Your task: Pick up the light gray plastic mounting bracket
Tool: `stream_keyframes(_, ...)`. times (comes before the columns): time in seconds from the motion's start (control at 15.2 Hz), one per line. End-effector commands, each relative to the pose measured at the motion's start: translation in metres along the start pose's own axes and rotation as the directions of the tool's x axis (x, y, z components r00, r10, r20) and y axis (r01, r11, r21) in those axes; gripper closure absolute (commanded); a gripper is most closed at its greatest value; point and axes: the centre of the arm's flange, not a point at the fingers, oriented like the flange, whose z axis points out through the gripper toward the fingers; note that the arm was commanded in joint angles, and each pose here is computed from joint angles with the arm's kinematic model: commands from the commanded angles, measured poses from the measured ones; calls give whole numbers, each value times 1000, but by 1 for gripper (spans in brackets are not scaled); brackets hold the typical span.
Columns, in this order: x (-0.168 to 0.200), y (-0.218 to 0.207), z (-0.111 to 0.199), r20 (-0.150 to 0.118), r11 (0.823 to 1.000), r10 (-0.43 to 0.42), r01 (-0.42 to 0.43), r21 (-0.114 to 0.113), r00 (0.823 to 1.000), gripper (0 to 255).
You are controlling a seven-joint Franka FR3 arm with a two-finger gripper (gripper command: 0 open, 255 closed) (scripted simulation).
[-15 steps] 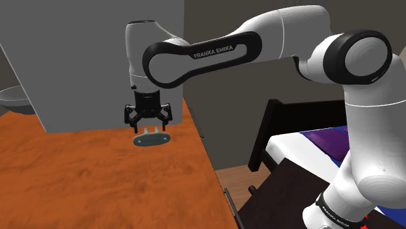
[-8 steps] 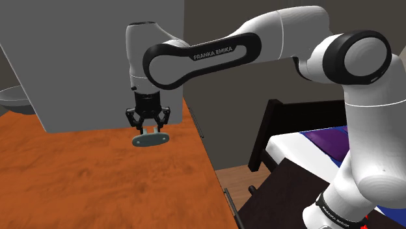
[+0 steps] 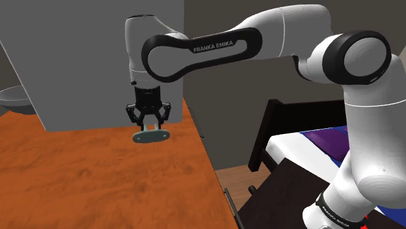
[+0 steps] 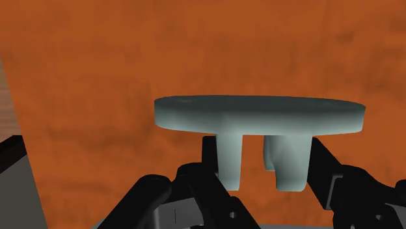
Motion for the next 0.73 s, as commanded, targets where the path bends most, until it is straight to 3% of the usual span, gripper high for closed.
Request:
stream_keyframes(0.0, 1, 1, -11, -4, 1000, 4, -4, 2, 1000, 255)
stream_keyframes(0.66, 2, 1, -60, -4, 1000, 4, -4, 2, 1000, 255)
